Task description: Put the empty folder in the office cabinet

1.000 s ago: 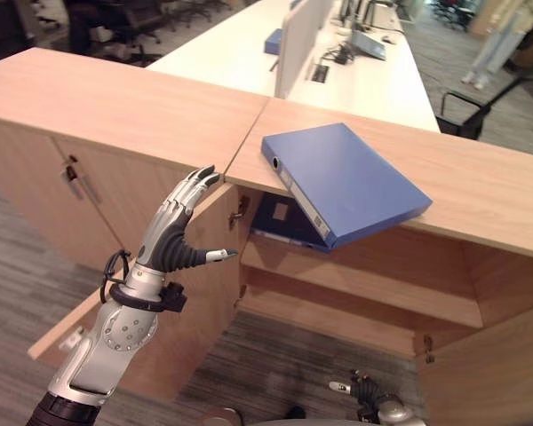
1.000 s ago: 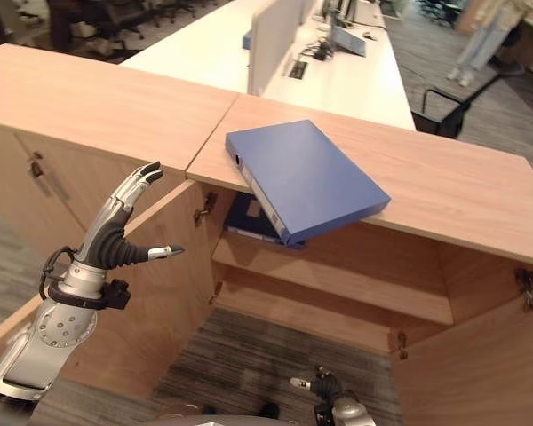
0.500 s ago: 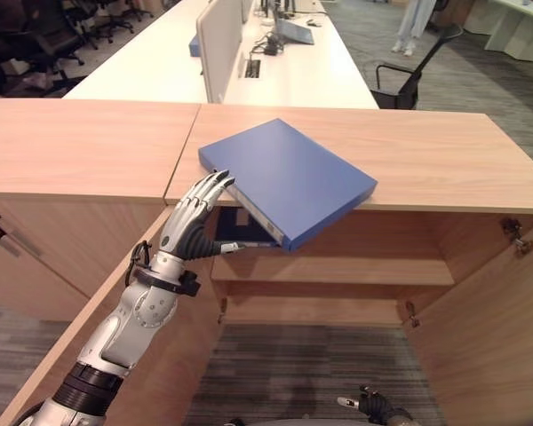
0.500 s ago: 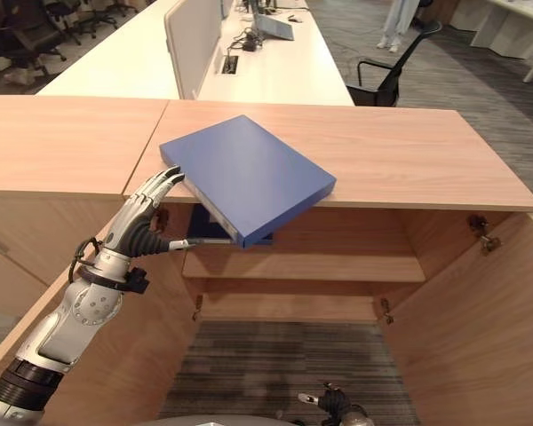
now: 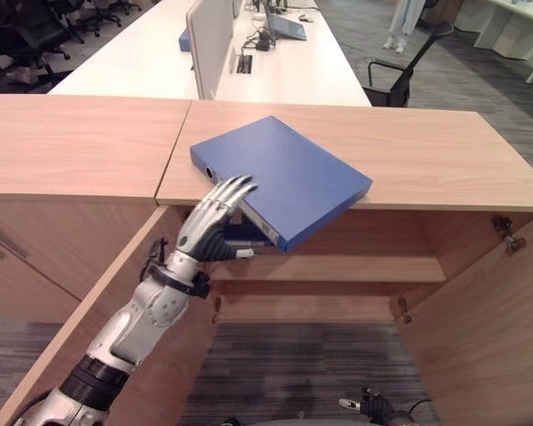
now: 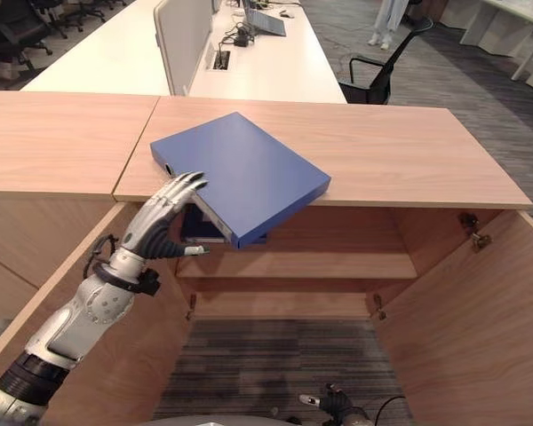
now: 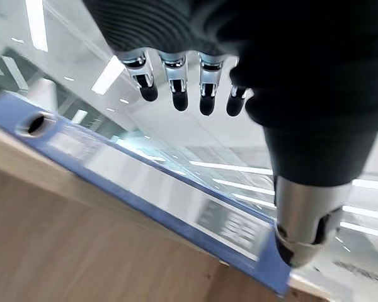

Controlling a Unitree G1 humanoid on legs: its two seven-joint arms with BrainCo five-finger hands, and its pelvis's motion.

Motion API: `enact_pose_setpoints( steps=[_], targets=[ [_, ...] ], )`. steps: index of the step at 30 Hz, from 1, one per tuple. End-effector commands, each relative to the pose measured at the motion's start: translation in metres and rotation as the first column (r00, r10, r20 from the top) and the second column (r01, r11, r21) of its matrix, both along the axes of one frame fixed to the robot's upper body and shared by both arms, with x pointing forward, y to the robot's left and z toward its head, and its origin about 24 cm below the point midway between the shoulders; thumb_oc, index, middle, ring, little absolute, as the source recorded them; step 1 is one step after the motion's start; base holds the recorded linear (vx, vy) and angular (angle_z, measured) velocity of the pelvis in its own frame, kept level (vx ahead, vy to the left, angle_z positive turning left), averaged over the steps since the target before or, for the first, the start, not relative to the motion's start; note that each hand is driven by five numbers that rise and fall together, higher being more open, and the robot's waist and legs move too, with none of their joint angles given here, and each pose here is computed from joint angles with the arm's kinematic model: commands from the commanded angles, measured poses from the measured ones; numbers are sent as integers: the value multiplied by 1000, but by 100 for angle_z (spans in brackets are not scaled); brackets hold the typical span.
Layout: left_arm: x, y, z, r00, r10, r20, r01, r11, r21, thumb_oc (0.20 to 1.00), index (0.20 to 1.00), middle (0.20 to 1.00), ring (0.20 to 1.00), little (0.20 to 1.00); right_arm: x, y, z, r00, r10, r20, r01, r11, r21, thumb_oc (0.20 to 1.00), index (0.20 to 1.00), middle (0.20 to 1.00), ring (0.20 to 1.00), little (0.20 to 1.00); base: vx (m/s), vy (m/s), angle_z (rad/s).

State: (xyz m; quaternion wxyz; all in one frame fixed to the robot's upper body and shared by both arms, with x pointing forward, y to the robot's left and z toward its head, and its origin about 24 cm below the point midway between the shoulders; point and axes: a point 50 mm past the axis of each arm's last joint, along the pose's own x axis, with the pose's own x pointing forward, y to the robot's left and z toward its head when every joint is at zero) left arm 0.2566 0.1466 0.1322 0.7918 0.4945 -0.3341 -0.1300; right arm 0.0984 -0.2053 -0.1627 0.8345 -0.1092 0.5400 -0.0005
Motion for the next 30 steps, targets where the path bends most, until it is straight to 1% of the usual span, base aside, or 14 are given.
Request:
enact_pose_setpoints(
  steps=[1,8,13,14,15,17,20,24,25,27,30],
  targets=[
    [5,-3,19,993,-24,117,19,999,46,1000,1000,1000,1000,1000,9,0,2,999,39,22,-38,999,-22,1000,1000,1000,1000,1000,13,2,-6],
    [11,0,10,993,-5,118,-12,990,143,1000,1000,1000,1000,1000,5,-3,1,1000,30,9,-30,999,-31,1000,1000,1000,1000,1000,9,1,-2],
    [21,3,5,986,17,169,-65,956,285,1000,1000,1000,1000,1000,4,-7,1,999,32,6,-32,999,-43,1000,1000,1000,1000,1000,5,6,-7],
    [23,2,5,985,15,172,-64,956,286,1000,1000,1000,1000,1000,5,-6,1,1000,29,7,-29,999,-42,1000,1000,1000,1000,1000,3,15,-13],
    [27,3,4,982,14,190,-81,933,350,1000,1000,1000,1000,1000,5,-8,2,999,31,7,-31,998,-48,1000,1000,1000,1000,1000,1,17,-13],
    [31,4,2,979,10,205,-94,908,407,1000,1000,1000,1000,1000,4,-11,2,1000,27,4,-27,998,-55,1000,1000,1000,1000,1000,5,22,-6],
    [39,14,-6,972,33,233,-154,839,522,1000,1000,1000,1000,1000,1,-15,2,1000,23,-9,-24,997,-71,1000,1000,1000,1000,1000,2,20,-7],
    [52,15,-13,964,36,263,-192,777,599,1000,1000,1000,1000,1000,1,-19,2,1000,26,-12,-27,996,-82,1000,1000,1000,1000,1000,0,0,0],
    [57,20,-11,951,62,304,-242,763,599,1000,1000,1000,1000,1000,0,-18,2,1000,23,-12,-24,996,-81,1000,1000,1000,1000,1000,-7,5,-7],
    [62,29,-8,925,133,356,-322,771,550,1000,1000,1000,1000,1000,-2,-16,1,1000,14,-11,-15,997,-77,1000,1000,1000,1000,1000,-9,-2,-13],
    [67,35,-9,898,213,385,-399,763,509,1000,1000,1000,1000,1000,-3,-14,1,1000,6,-14,-7,997,-80,1000,1000,1000,1000,1000,-2,-8,-7]
  ],
)
